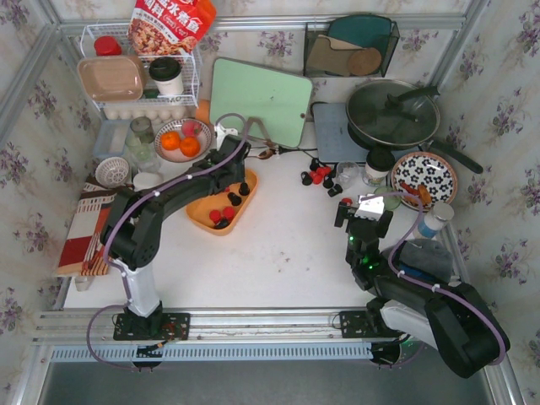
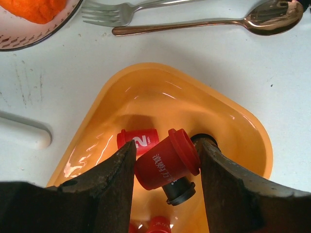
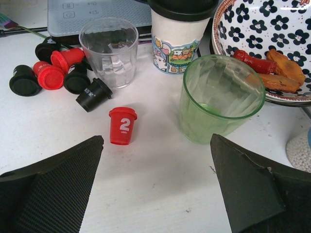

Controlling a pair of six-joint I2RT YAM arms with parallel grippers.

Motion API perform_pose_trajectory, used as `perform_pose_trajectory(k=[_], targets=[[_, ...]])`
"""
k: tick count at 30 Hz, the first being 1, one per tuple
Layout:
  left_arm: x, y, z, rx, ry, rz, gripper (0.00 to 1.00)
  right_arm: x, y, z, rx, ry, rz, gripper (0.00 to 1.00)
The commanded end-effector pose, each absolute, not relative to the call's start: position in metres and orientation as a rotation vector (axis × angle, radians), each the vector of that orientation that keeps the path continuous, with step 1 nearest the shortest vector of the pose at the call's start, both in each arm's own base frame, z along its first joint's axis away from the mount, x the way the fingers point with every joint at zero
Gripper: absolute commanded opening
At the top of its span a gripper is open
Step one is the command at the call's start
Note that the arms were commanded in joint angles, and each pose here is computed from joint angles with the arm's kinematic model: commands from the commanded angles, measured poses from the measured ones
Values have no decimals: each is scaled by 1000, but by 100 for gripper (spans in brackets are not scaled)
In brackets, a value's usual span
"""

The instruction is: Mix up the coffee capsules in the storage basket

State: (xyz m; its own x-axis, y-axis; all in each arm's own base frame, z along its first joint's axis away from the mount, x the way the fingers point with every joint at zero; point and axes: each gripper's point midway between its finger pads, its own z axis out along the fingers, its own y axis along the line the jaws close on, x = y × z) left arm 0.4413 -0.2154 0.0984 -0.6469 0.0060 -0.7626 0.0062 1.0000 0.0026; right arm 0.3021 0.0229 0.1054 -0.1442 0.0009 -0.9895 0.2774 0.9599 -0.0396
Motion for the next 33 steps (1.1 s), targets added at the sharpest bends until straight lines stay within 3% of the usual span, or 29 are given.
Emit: perform_pose_trajectory(k=[1,20,29,31,33], targets=[[445,-213,94,-28,2282,-6,49,305,25,112,231,1679,-222,100],[443,-211,65,-52,2438,-9,54,305,25,113,230,1680,-221,100],[442,-212,69,-48,2435,-22,81,305,25,113,229,1681,-224,100],[442,-212,72,-53,2428,-20,99,305,25,112,228,1681,-223,100],[443,-211,77,-60,2410,-20,99,305,25,112,228,1682,-223,100]])
